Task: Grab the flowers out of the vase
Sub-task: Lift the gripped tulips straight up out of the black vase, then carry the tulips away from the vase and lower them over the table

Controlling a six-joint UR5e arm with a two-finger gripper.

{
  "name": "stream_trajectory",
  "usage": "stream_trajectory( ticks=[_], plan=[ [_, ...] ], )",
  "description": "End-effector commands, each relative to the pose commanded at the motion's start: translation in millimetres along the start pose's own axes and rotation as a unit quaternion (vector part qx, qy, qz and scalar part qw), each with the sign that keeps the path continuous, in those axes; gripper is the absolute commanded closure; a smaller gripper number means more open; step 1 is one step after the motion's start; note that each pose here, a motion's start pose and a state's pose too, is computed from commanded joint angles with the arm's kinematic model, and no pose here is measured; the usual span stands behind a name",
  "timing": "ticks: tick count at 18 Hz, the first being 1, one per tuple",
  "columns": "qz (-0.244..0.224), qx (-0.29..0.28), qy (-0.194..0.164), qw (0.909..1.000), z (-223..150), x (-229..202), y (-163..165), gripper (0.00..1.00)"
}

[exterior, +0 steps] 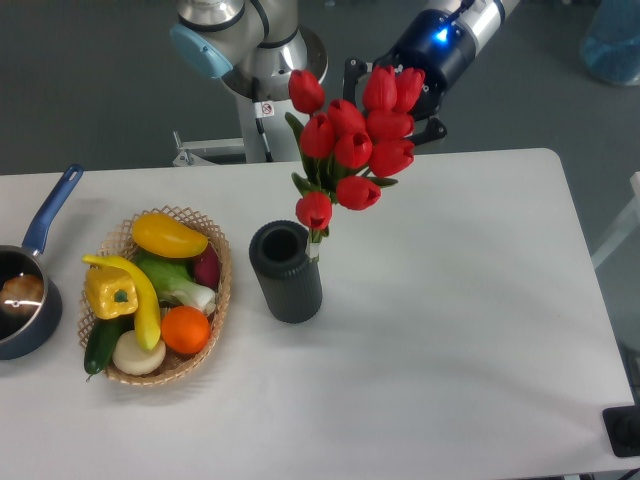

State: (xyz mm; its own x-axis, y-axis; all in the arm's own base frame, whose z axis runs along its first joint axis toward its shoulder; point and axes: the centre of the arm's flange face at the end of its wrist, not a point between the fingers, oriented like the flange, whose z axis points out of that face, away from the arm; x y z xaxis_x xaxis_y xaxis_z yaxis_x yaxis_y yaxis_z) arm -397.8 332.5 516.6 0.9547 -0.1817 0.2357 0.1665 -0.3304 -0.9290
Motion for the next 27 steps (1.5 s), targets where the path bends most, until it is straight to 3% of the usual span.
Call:
stream_trajectory(
  ticks=[7, 12, 19, 21, 24, 27],
  plan=[
    [-0.012, 0.006, -0.027, 0.9996, -25, -23, 11, 1.00],
    [-0.021, -0.001, -0.030, 0.9993, -25, -62, 39, 1.00],
    [0.016, -0.129, -0.037, 0.9909, -8, -127, 110, 1.00],
    [0.027, -0.184, -0.043, 0.9816, -9, -150, 117, 1.00],
    [0.055, -0.296, -0.043, 0.9527, 9, -160, 103, 1.00],
    [0.065, -0.346, -0.044, 0.9349, 17, -164, 103, 1.00]
  ],
)
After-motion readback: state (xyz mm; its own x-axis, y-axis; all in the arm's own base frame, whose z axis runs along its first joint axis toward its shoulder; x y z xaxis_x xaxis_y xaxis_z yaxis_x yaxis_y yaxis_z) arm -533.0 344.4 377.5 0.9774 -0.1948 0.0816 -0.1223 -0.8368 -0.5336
